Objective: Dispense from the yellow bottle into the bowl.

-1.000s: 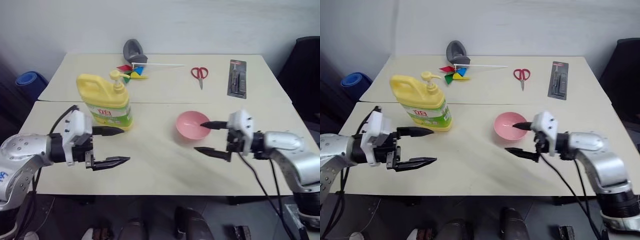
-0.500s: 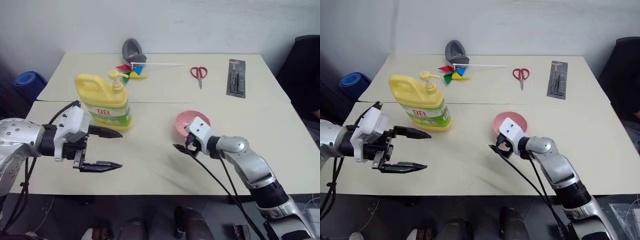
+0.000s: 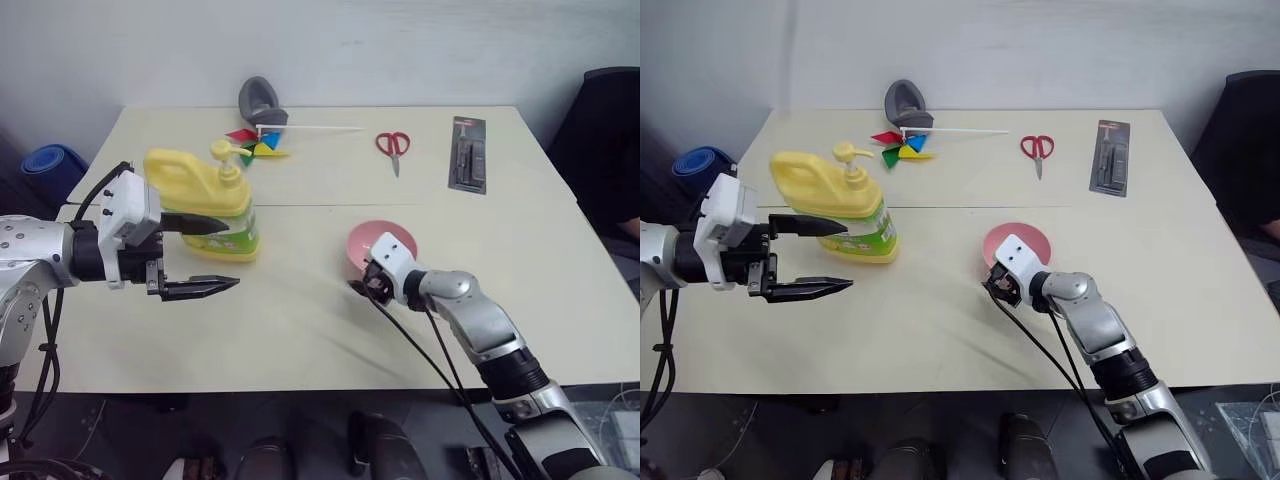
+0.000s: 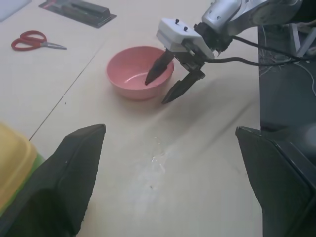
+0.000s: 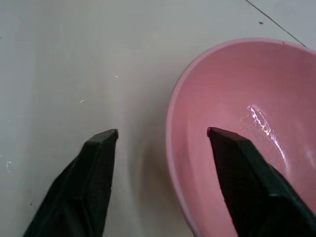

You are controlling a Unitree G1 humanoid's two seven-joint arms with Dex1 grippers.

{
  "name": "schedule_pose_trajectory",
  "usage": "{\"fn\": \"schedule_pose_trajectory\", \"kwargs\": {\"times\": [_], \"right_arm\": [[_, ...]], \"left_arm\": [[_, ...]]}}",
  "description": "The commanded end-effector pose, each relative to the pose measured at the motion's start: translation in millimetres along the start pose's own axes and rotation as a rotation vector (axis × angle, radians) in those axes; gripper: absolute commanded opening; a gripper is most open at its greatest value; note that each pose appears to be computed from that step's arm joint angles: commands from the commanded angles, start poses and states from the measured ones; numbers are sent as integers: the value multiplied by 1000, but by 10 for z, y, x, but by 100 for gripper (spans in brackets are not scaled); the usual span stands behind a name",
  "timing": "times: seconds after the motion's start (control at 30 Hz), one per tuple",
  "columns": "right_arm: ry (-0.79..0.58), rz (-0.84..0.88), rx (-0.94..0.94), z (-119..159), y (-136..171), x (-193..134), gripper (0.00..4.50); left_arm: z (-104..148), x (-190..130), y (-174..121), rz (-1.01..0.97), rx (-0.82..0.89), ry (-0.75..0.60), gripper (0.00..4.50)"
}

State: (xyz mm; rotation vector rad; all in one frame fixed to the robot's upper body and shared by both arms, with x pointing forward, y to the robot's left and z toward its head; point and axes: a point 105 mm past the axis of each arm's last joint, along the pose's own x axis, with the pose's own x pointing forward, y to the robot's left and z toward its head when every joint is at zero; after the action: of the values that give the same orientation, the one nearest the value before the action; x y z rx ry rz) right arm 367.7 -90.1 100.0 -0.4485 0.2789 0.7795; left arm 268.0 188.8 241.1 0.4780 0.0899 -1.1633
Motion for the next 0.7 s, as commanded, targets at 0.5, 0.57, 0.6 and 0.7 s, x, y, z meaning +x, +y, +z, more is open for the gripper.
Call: {"fn": "schedule_pose_trajectory", "kwargs": {"times": [0.5,0.57,0.6,0.7], "right_arm": [[-31,-22,-123,68,-55,27,1],[-31,-20,-141,69,-53,32,1],[-33,-19,-146,71,-53,34,1],[-62,-1,-206,261,-45,45,1]], "left_arm": [[121,-50,46,55,48,-33,450],[143,-46,64,64,42,-50,450],[151,-45,71,67,40,-54,450],[259,-117,159,115,34,-96,450]]}}
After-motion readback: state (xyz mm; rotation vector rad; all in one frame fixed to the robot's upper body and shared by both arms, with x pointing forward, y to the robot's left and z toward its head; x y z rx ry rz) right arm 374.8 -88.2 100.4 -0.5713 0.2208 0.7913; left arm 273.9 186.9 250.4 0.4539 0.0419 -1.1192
